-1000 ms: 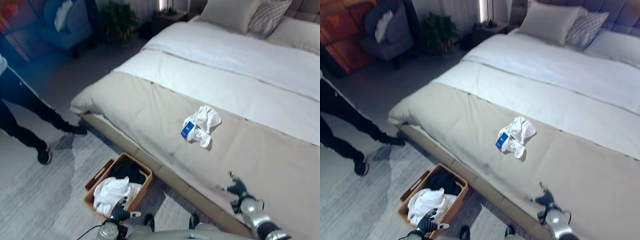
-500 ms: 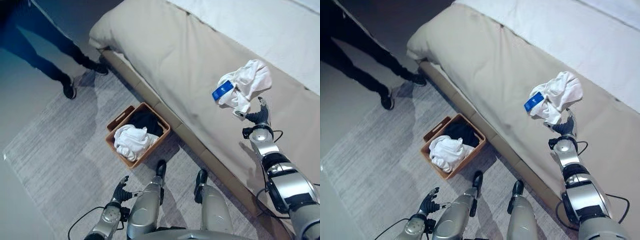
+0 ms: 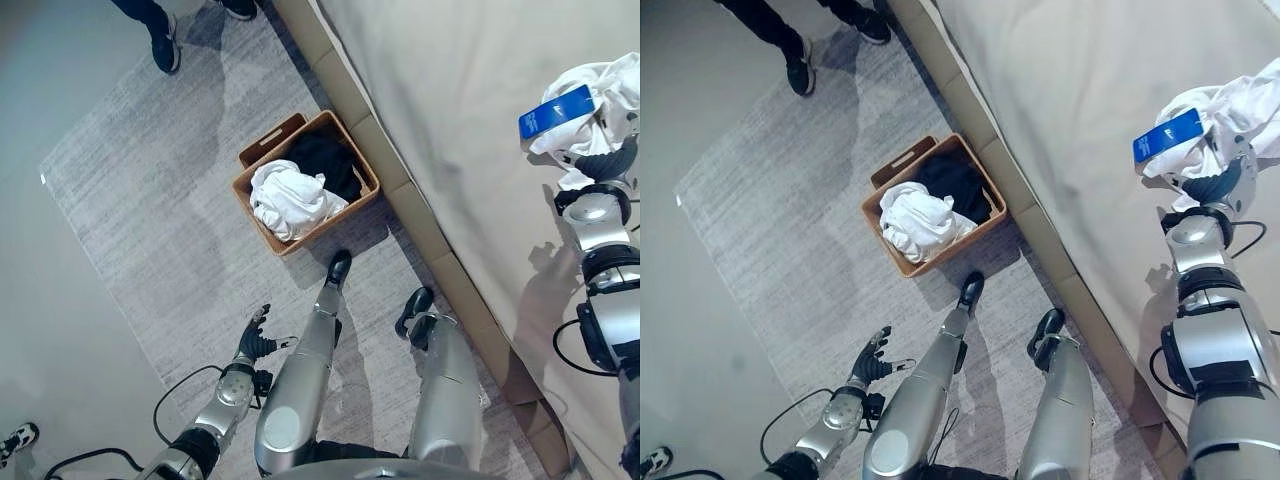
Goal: Pick up clothes into the bucket
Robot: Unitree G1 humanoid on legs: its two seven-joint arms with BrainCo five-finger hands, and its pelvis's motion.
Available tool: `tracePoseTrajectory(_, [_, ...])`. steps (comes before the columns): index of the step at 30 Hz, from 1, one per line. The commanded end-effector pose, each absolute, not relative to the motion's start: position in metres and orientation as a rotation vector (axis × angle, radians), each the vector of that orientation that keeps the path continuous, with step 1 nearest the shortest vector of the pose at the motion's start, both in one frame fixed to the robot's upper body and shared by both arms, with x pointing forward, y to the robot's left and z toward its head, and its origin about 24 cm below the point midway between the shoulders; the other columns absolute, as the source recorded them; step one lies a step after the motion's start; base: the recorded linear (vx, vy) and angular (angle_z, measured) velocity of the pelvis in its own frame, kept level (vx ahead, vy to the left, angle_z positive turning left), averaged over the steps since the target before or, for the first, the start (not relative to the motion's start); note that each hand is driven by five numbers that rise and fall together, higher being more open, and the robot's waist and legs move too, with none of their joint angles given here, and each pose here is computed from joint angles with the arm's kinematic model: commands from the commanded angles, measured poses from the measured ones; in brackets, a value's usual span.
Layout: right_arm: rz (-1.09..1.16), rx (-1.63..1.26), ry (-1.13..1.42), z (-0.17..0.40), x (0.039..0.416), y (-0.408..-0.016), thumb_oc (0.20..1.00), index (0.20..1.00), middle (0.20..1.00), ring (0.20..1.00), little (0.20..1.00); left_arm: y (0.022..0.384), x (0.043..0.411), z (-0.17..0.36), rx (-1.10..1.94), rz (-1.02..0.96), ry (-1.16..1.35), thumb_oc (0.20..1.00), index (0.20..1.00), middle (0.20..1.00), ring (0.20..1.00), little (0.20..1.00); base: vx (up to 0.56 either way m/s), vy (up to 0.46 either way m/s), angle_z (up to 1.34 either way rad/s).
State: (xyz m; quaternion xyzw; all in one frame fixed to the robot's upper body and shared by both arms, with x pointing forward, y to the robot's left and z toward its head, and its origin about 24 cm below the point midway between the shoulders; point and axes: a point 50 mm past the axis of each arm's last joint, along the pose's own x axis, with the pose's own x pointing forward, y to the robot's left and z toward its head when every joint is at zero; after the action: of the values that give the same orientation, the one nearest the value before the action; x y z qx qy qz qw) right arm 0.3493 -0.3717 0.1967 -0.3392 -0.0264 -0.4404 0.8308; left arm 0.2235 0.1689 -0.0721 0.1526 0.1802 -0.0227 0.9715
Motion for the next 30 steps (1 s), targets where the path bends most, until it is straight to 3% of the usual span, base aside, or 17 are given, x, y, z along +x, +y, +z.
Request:
tracePoseTrajectory(1, [-1.080,-0.812,-0.105,0.235,0.327,-0.403,1.000,1.000,1.000,1.000,1.000,0.130,0.224,-0.066,0.207,-0.118,0.309,1.000,1.000,1.000,1.000,1.000,0.03,-0.051,0.24])
tracePoseTrajectory(2, [-1.095,-0.801,-0.107,0.238,0.325,-0.407,0.837,0.837,0.837,0.837,0.837,0.126,0.225,-0.063,0.200,-0.128,0.297,1.000,1.000,1.000,1.000,1.000,0.03,-0.031,0.30])
tracePoseTrajectory(3, [-1.107,-0.799,-0.110,0.242,0.323,-0.409,0.325,0.325,0.325,0.325,0.325,0.125,0.227,-0.061,0.191,-0.128,0.286,1.000,1.000,1.000,1.000,1.000,0.02,-0.005,0.26])
tracePoseTrajectory(4, [-1.109,-0.803,-0.114,0.245,0.323,-0.410,0.200,0.200,0.200,0.200,0.200,0.123,0.228,-0.058,0.185,-0.132,0.274,1.000,1.000,1.000,1.000,1.000,0.03,0.004,0.20])
tracePoseTrajectory(14, [-0.979,-0.759,-0.220,0.250,0.348,-0.374,0.200,0.200,0.200,0.200,0.200,0.123,0.229,-0.066,0.218,-0.132,0.313,1.000,1.000,1.000,1.000,1.000,0.00,0.020,-0.01])
tracePoseTrajectory(20, [-0.831,-0.753,-0.361,0.274,0.369,-0.334,0.200,0.200,0.200,0.200,0.200,0.145,0.234,-0.067,0.220,-0.064,0.323,1.000,1.000,1.000,1.000,1.000,-0.05,0.125,-0.26])
tracePoseTrajectory(30, [-0.647,-0.689,-0.462,0.276,0.374,-0.308,0.200,0.200,0.200,0.200,0.200,0.190,0.216,-0.080,0.243,0.013,0.412,1.000,1.000,1.000,1.000,1.000,0.06,0.093,-0.69])
